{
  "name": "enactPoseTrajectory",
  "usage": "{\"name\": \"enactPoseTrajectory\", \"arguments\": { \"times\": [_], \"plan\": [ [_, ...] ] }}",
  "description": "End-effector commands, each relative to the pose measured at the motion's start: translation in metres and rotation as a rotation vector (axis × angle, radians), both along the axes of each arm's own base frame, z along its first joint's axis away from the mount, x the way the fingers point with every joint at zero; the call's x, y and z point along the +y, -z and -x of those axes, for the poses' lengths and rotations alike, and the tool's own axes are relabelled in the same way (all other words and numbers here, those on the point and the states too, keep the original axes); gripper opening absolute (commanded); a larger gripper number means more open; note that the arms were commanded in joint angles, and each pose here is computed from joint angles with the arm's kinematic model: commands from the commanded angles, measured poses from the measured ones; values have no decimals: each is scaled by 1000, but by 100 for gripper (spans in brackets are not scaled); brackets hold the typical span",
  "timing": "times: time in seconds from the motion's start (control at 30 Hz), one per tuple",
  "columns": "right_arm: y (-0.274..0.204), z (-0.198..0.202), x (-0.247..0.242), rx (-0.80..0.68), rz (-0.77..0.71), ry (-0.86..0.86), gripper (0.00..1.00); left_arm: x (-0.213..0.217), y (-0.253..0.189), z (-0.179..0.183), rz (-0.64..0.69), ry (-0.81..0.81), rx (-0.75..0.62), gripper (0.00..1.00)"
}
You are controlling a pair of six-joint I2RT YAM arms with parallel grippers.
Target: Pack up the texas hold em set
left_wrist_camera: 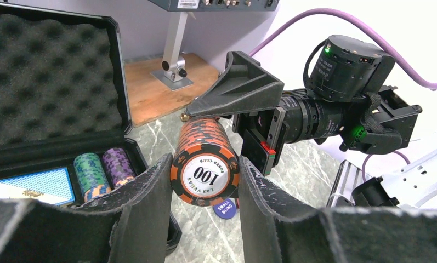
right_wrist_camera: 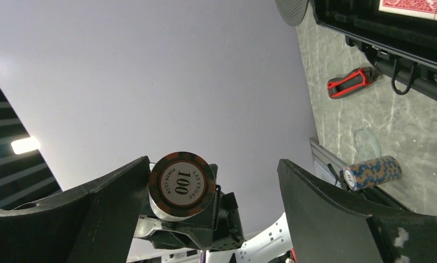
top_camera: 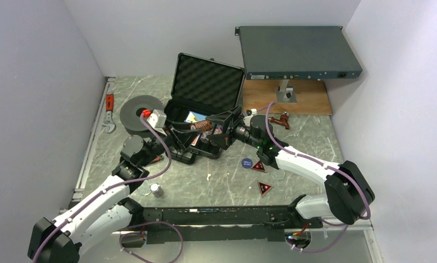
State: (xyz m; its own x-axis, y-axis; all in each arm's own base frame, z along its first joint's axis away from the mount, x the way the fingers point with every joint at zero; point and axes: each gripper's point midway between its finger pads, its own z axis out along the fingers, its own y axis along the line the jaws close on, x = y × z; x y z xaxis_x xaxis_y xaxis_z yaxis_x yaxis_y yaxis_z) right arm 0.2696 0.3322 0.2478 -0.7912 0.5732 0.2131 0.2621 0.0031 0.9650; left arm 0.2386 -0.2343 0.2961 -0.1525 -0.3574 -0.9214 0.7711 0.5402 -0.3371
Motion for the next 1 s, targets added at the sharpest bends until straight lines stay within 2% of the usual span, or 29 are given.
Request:
{"name": "enactPoseTrajectory", "arguments": {
  "times": [0.0, 0.27, 0.73, 0.9, 0.97],
  "plan": [
    [-31, 5, 4, -36, -111, -32, 88, -1, -50, 7, 121, 18, -162, 0],
    [-41, 4, 4, -44, -135, -28, 73, -11, -49, 3, 131, 28, -169, 0],
    [-60, -1, 11, -44, -194, -51, 17, -18, -47, 4, 124, 31, -172, 0],
    [-73, 0, 16, -73, -194, -74, 2, -18, -44, 5, 116, 23, -168, 0],
    [-76, 0, 17, -81, -186, -82, 0, -18, -41, 4, 109, 17, -164, 0]
  ]
}}
